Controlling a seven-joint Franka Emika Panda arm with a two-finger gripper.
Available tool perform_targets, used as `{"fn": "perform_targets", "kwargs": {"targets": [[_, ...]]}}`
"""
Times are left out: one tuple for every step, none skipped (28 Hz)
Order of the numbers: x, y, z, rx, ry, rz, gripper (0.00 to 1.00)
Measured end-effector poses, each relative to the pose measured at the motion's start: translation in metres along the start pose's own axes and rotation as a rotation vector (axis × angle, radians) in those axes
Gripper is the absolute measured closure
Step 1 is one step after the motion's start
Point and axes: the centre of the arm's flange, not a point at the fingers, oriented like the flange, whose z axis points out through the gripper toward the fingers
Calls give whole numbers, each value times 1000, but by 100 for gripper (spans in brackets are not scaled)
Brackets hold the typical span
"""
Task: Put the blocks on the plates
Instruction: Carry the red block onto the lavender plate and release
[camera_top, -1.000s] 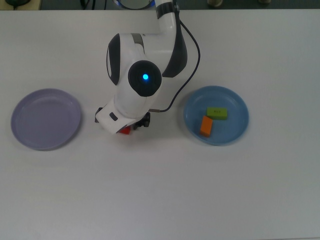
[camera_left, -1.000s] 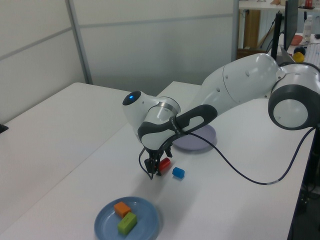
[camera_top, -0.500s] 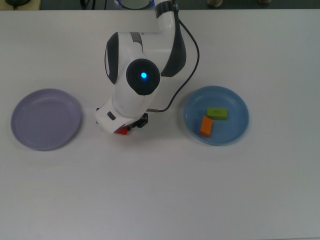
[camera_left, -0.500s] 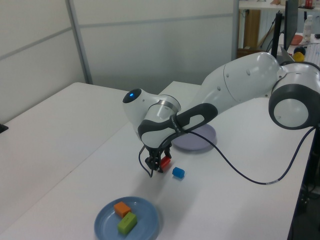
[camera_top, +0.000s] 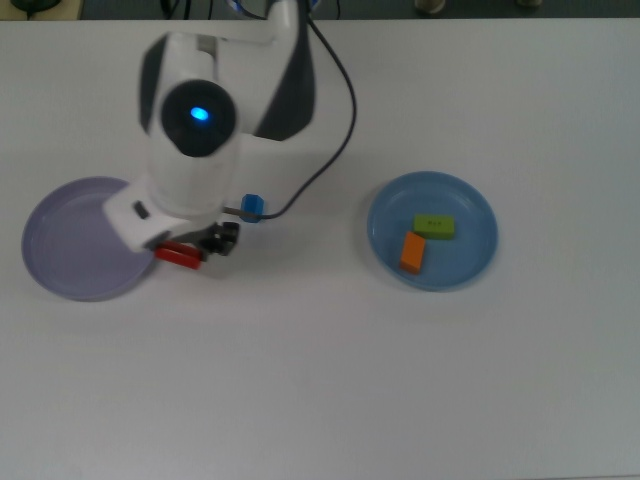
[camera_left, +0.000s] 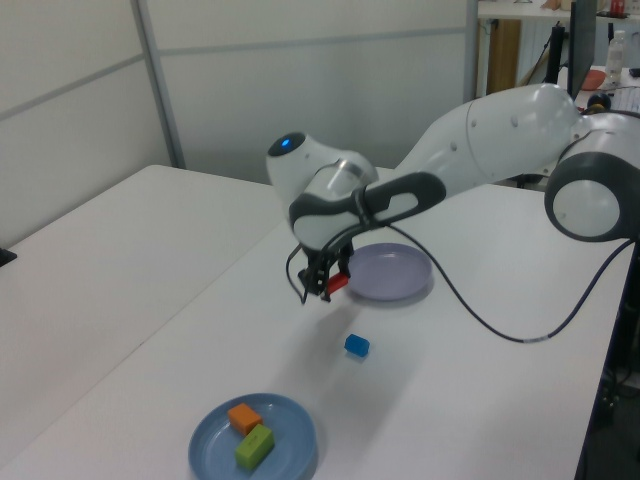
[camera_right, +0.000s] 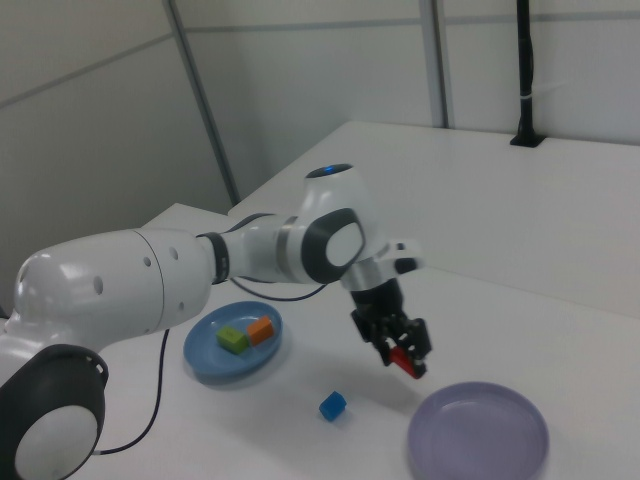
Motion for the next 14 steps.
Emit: {"fn": "perform_targets", "kwargs": {"targets": [[0,16,-1,4,1,8,29],[0,27,-1,5,1,14,29],[0,38,1,5,-2,21,29],[-1,47,4,5,-5,29,29],[-1,57,7,5,-10,34,29],[-2,66,10,5,-15,38,29],[-2,77,16,6,-20,40,29],[-2,83,20,6,-21,42,29],[-2,89,24,7,-21,46,29],[-3,93,28,8,-22,47,29],[-3,97,33,9,-26,48,29],[-4,99,38,10,-30,50,29],[-4,101,45,11,-36,52,29],[-4,102,49,11,-40,53,29]]}}
